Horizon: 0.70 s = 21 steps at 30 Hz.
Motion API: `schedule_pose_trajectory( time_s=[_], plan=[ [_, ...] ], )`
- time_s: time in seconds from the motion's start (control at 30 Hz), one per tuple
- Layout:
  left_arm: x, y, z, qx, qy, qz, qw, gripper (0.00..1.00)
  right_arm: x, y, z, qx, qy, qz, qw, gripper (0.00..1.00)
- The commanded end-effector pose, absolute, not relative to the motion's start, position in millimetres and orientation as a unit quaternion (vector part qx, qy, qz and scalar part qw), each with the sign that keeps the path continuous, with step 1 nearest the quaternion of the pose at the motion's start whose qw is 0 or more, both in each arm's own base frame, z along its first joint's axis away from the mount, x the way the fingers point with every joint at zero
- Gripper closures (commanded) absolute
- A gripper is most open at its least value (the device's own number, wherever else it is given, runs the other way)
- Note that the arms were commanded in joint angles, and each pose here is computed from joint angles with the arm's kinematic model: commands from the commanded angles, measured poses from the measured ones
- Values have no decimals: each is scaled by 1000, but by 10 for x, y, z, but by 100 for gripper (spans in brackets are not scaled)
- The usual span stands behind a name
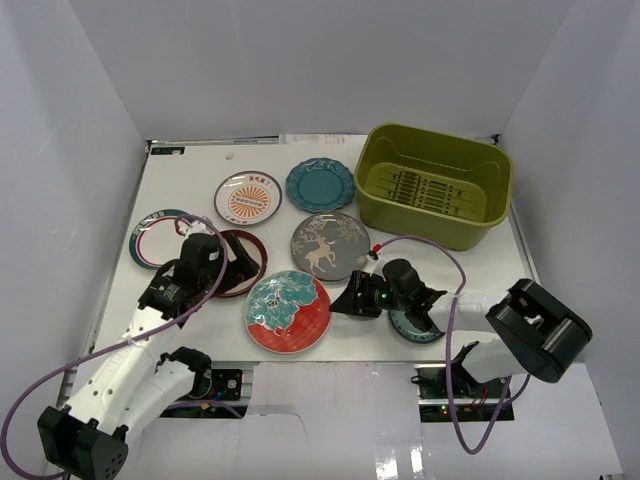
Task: Place the plates into the plastic bin on the countertop
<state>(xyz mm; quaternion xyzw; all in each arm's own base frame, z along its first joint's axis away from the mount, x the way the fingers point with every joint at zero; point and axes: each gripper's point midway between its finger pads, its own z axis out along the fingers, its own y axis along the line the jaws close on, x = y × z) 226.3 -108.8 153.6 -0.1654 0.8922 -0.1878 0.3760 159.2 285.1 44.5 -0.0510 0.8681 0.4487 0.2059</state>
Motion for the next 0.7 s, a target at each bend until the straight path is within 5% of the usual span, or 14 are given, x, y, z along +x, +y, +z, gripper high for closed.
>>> schedule_pose_trajectory(
  time_s=[0.0,0.4,0.57,0.67],
  plan=[
    [2145,-874,1384,-254,896,-137,339,2,1668,3084,662,-48,834,507,212,28],
    [1955,-672,975,-378,866,-105,309,2,1678,3459,440,-26,825,544,150,53],
    [1848,-519,848,-420,853,-70,301,8,1586,3433,421,-28,821,553,143,91],
    [1842,-493,750,-431,850,-60,297,9,1512,3307,491,-39,821,547,160,92]
  ],
)
